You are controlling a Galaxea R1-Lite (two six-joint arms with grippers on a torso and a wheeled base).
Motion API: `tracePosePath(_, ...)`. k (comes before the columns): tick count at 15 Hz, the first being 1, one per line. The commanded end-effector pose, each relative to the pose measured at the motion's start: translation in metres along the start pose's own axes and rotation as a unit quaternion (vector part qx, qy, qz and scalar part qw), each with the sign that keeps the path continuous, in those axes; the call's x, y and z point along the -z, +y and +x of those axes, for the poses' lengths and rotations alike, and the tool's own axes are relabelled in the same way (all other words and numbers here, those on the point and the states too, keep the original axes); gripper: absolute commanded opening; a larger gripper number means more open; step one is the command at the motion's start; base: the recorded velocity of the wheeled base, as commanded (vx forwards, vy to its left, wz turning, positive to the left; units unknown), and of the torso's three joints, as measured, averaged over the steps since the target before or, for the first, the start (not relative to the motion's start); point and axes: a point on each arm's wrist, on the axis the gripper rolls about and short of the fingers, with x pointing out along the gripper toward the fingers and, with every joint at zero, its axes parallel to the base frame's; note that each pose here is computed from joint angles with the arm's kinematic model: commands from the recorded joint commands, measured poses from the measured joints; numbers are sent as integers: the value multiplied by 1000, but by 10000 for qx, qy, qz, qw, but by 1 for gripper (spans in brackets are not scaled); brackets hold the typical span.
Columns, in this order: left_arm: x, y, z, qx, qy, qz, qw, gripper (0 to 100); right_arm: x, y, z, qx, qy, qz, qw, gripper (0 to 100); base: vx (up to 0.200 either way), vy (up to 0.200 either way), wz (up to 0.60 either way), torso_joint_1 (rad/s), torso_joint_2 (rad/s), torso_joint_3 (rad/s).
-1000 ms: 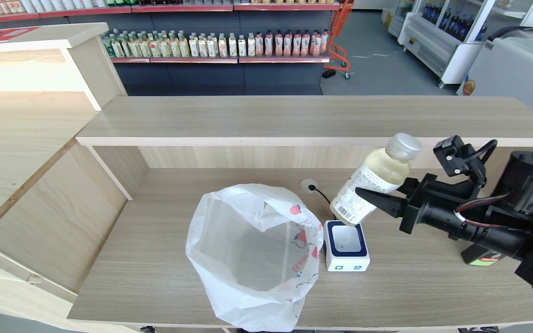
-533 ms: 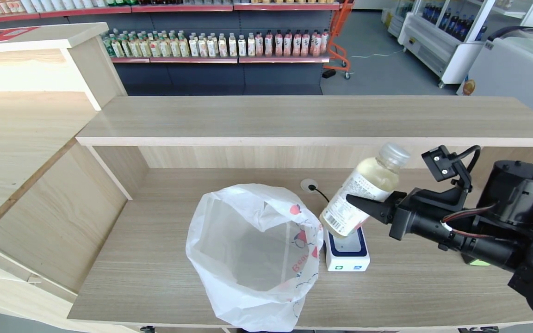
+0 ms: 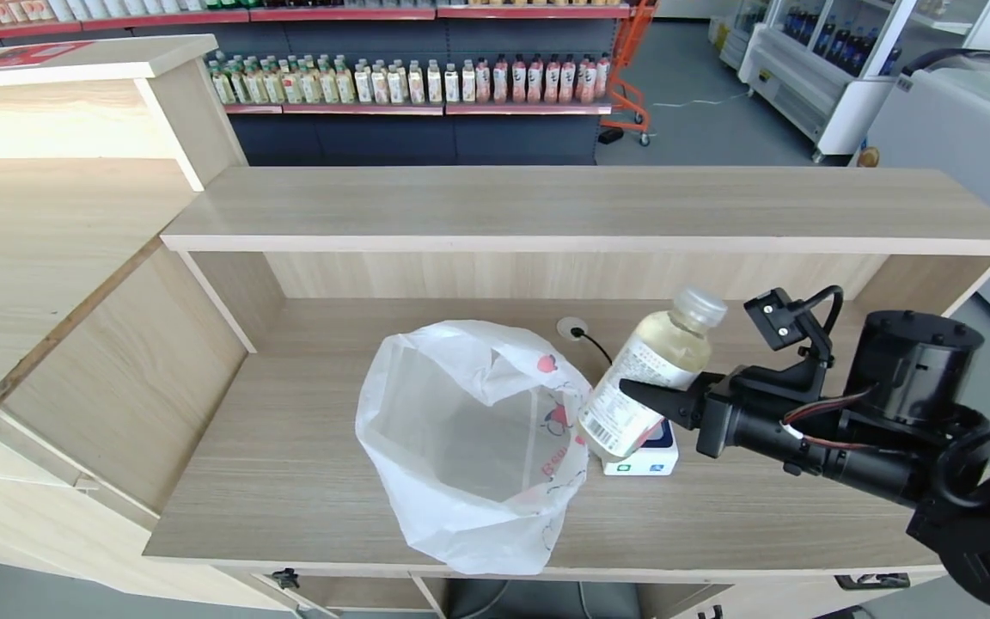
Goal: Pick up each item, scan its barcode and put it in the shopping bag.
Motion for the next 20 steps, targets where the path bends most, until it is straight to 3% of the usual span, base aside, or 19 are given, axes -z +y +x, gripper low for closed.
tracePosePath(1,0,0,0,0,-2,-5,10000,100,6,-4,8,-8,97,48,9999,0,0,0,0,0,0,0)
tracePosePath(5,0,0,0,0,-2,-28,10000,100,9,-11,21,5,115,212,9997,0,0,200,0,-2,0,2)
tracePosePath(8,0,0,0,0,-2,-5,10000,100,10,-16,30,-2,117,219,9997,0,0,0,0,0,0,0)
tracePosePath(12,0,0,0,0,-2,-5,10000,100,24,-23,41,165,300,800,9962,0,0,0,0,0,0,0)
tracePosePath(20,0,0,0,0,-2,-5,10000,100,53,-35,76,234,585,649,9959,0,0,0,0,0,0,0)
